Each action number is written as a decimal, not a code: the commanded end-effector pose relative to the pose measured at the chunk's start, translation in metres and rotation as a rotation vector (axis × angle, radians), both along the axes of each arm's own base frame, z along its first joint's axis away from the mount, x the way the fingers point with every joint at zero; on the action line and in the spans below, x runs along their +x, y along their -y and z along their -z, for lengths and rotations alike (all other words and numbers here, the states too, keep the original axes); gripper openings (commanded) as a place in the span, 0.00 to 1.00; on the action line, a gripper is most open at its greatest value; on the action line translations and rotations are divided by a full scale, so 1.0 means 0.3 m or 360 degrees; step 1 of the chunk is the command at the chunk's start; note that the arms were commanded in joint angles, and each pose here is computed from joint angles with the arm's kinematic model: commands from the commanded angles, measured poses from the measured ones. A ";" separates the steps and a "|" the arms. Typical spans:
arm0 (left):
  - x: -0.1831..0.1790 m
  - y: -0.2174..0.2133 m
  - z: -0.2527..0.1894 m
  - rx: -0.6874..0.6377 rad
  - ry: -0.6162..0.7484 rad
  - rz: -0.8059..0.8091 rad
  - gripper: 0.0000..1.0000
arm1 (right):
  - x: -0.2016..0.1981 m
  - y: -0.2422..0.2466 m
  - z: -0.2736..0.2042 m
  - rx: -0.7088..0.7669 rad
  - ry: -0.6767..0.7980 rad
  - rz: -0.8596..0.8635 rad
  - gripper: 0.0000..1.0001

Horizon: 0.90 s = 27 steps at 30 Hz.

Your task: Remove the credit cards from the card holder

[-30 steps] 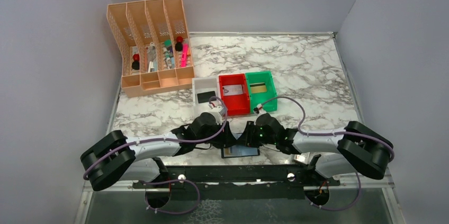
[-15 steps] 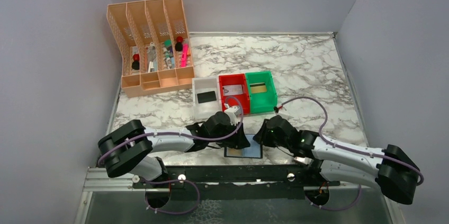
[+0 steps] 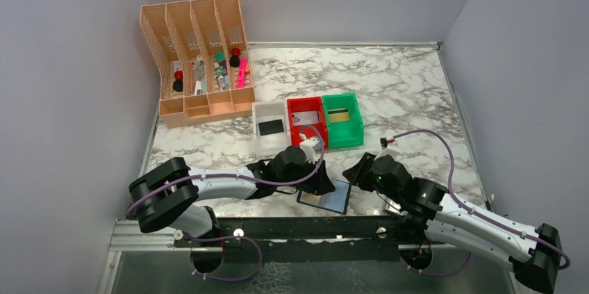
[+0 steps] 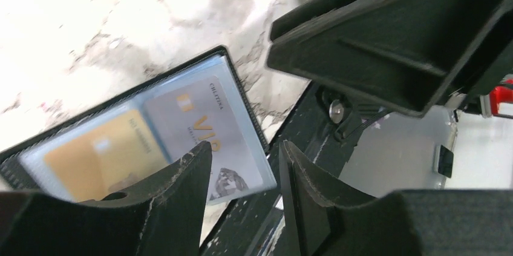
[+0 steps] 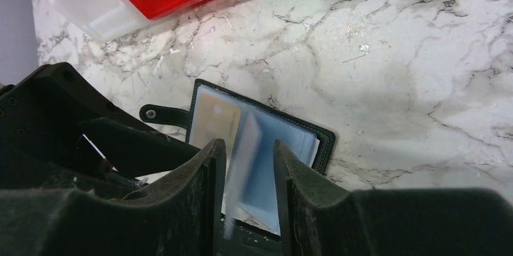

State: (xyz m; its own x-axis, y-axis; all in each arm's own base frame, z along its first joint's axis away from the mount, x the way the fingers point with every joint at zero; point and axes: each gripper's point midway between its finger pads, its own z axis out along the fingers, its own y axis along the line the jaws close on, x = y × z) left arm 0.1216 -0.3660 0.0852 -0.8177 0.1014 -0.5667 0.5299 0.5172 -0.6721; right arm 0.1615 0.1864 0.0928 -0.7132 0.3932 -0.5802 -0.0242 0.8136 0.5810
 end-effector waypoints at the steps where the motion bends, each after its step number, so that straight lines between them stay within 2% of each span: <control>1: -0.054 0.084 -0.025 -0.0055 -0.0024 0.0258 0.49 | -0.003 0.018 0.027 -0.0054 -0.0032 0.0016 0.40; 4: -0.082 0.111 -0.011 -0.0036 -0.0016 0.0302 0.49 | -0.009 0.015 0.034 -0.0088 -0.0061 -0.0004 0.40; 7: -0.037 0.075 -0.026 -0.0018 0.0053 0.0140 0.49 | -0.019 -0.009 0.030 -0.0083 -0.0052 -0.0091 0.40; 12: 0.051 -0.063 0.010 0.0287 0.0166 -0.0155 0.50 | -0.062 -0.107 0.038 0.0004 -0.0042 -0.0389 0.40; 16: 0.076 -0.129 0.035 0.0370 0.0184 -0.0265 0.50 | -0.107 -0.180 0.080 0.0043 -0.0113 -0.0612 0.39; 18: 0.071 -0.136 0.047 0.0358 0.0165 -0.0273 0.51 | -0.097 -0.147 0.131 -0.0066 -0.0233 -0.0491 0.38; 21: 0.052 -0.117 0.057 0.0313 0.0132 -0.0220 0.52 | -0.077 -0.087 0.170 -0.0228 -0.0291 -0.0355 0.38; 27: 0.022 -0.058 0.080 0.0229 0.0074 -0.0110 0.53 | -0.088 -0.034 0.197 -0.0302 -0.0333 -0.0284 0.36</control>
